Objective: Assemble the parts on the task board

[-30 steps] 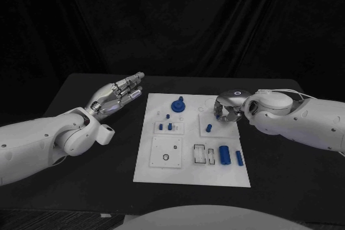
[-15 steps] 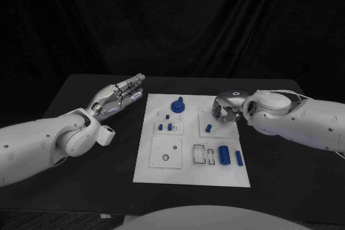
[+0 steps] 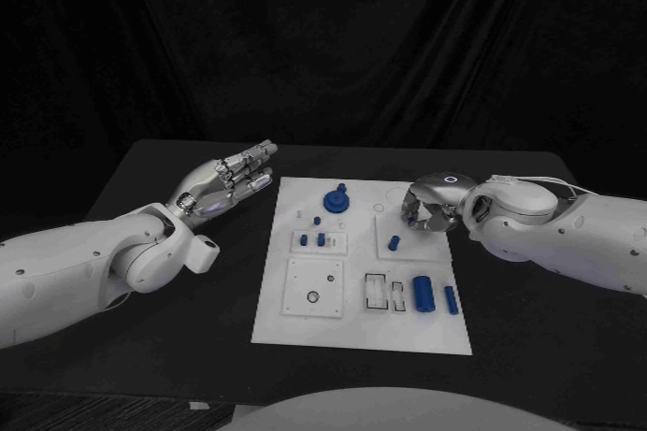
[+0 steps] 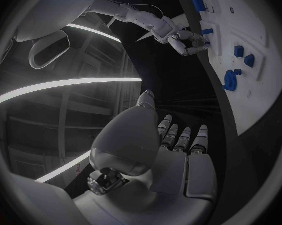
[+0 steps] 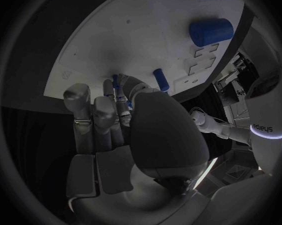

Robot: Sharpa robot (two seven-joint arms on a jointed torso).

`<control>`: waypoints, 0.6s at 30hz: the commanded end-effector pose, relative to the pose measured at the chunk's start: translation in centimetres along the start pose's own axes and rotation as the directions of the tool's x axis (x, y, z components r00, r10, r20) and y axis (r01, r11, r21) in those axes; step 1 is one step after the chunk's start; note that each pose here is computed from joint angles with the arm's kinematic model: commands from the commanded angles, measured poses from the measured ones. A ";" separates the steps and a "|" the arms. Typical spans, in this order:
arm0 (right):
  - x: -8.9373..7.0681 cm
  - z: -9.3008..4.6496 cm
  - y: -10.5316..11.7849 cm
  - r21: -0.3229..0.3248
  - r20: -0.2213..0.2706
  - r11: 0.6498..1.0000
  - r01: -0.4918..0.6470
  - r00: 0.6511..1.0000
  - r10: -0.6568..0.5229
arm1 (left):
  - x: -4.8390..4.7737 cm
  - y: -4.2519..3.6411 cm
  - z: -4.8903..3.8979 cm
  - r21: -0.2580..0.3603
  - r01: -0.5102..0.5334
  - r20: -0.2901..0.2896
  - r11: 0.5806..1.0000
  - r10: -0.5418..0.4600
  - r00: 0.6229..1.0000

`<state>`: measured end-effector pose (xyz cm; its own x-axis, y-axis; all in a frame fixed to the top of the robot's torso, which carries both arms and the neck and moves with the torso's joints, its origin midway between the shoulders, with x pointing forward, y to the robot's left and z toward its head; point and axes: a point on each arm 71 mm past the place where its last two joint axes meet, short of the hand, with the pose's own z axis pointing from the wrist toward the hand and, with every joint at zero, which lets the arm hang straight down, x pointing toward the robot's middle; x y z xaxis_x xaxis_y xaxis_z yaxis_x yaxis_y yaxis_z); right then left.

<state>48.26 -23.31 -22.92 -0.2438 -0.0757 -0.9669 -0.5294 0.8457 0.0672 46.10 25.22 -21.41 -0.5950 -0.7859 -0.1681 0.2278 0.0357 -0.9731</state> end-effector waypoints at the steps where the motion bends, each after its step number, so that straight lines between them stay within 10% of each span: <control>1: -1.2 -0.2 0.4 -0.033 0.107 0.999 0.000 0.994 0.004 | 0.14 -0.25 0.08 0.040 0.016 -0.006 0.999 -0.015 1.000; 18: -5.3 -1.8 2.0 -0.068 0.185 0.998 0.001 0.983 0.012 | 0.08 -0.09 0.17 0.026 0.013 -0.005 1.000 -0.013 1.000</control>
<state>47.25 -22.48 -17.49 -0.1037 0.0125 -0.9945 -0.5865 0.8068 0.0713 46.23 25.24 -21.46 -0.5947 -0.7860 -0.1688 0.2276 0.0367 -0.9731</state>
